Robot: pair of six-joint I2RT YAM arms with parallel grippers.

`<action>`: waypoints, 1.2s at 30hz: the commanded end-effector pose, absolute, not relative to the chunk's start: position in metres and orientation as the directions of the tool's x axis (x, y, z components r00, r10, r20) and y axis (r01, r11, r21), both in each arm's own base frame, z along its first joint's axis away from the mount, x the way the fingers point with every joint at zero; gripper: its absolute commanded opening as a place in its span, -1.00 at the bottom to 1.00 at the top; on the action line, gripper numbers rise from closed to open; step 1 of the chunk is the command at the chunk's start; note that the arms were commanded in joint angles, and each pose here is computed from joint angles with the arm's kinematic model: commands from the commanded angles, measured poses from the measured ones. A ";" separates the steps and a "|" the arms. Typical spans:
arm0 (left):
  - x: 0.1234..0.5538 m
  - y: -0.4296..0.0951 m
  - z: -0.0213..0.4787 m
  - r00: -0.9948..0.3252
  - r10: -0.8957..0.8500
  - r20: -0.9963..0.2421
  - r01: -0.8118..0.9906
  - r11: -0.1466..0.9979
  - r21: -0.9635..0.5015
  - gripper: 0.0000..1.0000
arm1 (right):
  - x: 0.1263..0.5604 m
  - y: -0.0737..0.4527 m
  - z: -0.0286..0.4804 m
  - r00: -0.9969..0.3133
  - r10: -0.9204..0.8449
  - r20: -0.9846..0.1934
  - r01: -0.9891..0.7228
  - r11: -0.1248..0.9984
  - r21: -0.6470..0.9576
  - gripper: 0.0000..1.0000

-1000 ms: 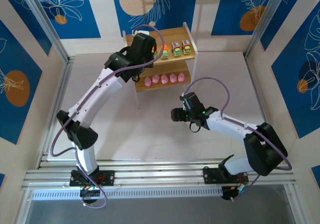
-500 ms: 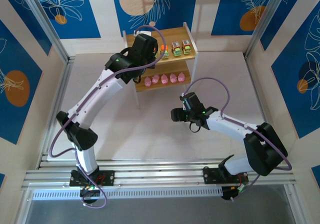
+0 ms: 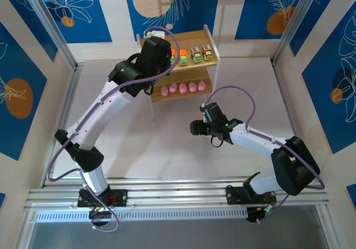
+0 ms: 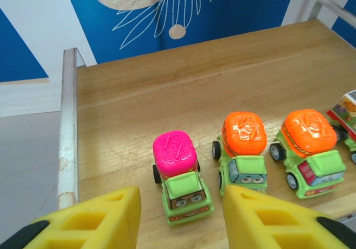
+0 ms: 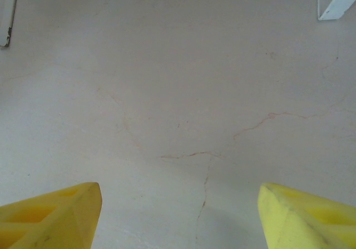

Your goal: Place and organize the plastic toys onto the shelf

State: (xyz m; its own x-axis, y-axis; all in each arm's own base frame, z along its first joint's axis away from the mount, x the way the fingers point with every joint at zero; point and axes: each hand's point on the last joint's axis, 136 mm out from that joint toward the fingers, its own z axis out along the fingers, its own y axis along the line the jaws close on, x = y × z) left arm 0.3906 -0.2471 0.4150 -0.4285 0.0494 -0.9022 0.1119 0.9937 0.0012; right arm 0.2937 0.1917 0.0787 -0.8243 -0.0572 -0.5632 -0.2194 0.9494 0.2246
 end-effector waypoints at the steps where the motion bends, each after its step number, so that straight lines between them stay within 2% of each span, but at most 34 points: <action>1: 0.374 -0.235 0.439 -0.379 0.064 -0.923 0.112 0.993 0.023 -0.11 | 0.297 0.197 0.091 -0.816 -0.036 -0.577 -0.223 0.940 0.257 0.49; 5: 0.360 -0.225 0.438 -0.358 0.062 -0.932 0.126 0.992 0.018 0.01 | 0.298 0.197 0.091 -0.814 -0.036 -0.580 -0.224 0.940 0.257 0.49; 8: 0.350 -0.216 0.432 -0.348 0.059 -0.935 0.136 0.991 0.012 0.23 | 0.298 0.196 0.091 -0.813 -0.035 -0.581 -0.222 0.941 0.254 0.50; 14: 0.332 -0.194 0.410 -0.366 0.092 -0.926 0.126 0.991 0.049 0.38 | 0.298 0.196 0.090 -0.810 -0.035 -0.585 -0.223 0.942 0.252 0.61; 16: 0.326 -0.187 0.405 -0.365 0.100 -0.925 0.125 0.991 0.057 0.54 | 0.298 0.195 0.090 -0.808 -0.035 -0.588 -0.223 0.942 0.249 0.65; 19: 0.317 -0.177 0.396 -0.364 0.103 -0.926 0.123 0.990 0.062 0.98 | 0.298 0.193 0.092 -0.802 -0.032 -0.597 -0.220 0.945 0.244 0.72; 30: 0.296 -0.151 0.346 -0.403 0.099 -0.910 0.111 0.992 0.059 0.99 | 0.297 0.183 0.102 -0.769 -0.015 -0.639 -0.206 0.952 0.226 0.99; 36: 0.289 -0.132 0.312 -0.436 0.083 -0.896 0.066 0.996 0.061 1.00 | 0.298 0.178 0.104 -0.759 -0.007 -0.652 -0.191 0.958 0.212 0.99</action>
